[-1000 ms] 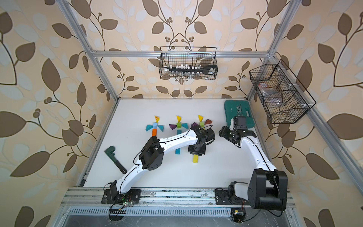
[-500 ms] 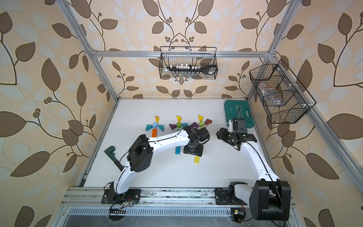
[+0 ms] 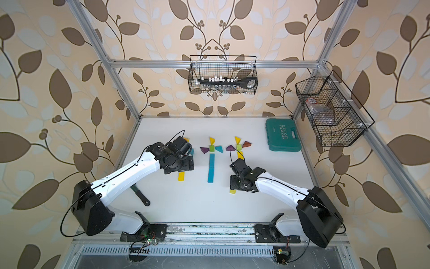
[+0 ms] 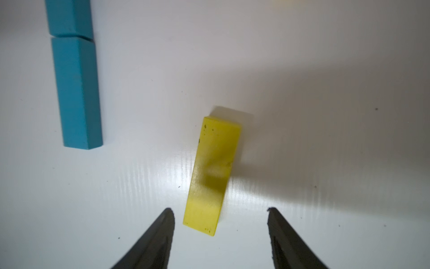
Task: Assemble a small pinwheel with building blocks
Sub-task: Assemble the building block at the center of the board.
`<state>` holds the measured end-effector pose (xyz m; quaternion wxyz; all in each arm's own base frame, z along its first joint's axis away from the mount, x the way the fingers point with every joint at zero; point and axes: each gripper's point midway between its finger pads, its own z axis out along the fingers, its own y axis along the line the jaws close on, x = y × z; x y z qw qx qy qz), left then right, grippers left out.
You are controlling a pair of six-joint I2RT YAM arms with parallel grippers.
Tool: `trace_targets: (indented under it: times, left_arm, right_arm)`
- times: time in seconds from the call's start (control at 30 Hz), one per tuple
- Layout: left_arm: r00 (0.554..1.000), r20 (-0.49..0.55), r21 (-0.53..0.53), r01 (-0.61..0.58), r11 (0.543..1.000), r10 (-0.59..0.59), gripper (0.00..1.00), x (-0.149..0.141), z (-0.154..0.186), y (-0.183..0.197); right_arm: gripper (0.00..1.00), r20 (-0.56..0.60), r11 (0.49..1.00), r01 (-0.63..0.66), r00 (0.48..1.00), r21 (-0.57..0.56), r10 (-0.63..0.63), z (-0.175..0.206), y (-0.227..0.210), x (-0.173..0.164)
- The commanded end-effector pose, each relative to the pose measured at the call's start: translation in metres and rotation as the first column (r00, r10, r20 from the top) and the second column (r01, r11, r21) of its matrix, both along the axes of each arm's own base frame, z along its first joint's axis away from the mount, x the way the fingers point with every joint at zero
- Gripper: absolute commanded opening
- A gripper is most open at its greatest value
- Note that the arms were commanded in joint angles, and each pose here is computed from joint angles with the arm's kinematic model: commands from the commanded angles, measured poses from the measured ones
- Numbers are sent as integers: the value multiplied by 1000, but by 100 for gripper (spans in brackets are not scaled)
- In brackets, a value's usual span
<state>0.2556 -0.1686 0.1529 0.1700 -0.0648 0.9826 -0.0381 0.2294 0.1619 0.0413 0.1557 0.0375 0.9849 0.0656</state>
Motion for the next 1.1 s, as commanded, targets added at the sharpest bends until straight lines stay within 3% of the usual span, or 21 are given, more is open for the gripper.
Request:
trace_targets:
  times: [0.0, 0.23, 0.47, 0.73, 1.07]
  left_arm:
    - [1000, 22, 38, -8, 999, 7, 99, -2, 7, 23]
    - [998, 35, 80, -57, 995, 54, 99, -4, 7, 55]
    - [994, 41, 129, -109, 986, 104, 99, -10, 8, 81]
    - [991, 57, 120, -126, 985, 120, 99, -11, 10, 88]
    - [990, 43, 132, -136, 982, 131, 99, -13, 4, 94]
  right_arm:
    - [63, 34, 994, 55, 998, -98, -52, 0, -4, 16]
    - [46, -7, 983, 30, 999, -181, -32, -17, -2, 25]
    - [21, -67, 978, -10, 998, -209, -4, -29, -13, 25]
    - [10, -65, 997, -25, 998, -75, 20, -18, -42, 54]
    - [12, -100, 998, -54, 993, 18, 56, -23, -48, 77]
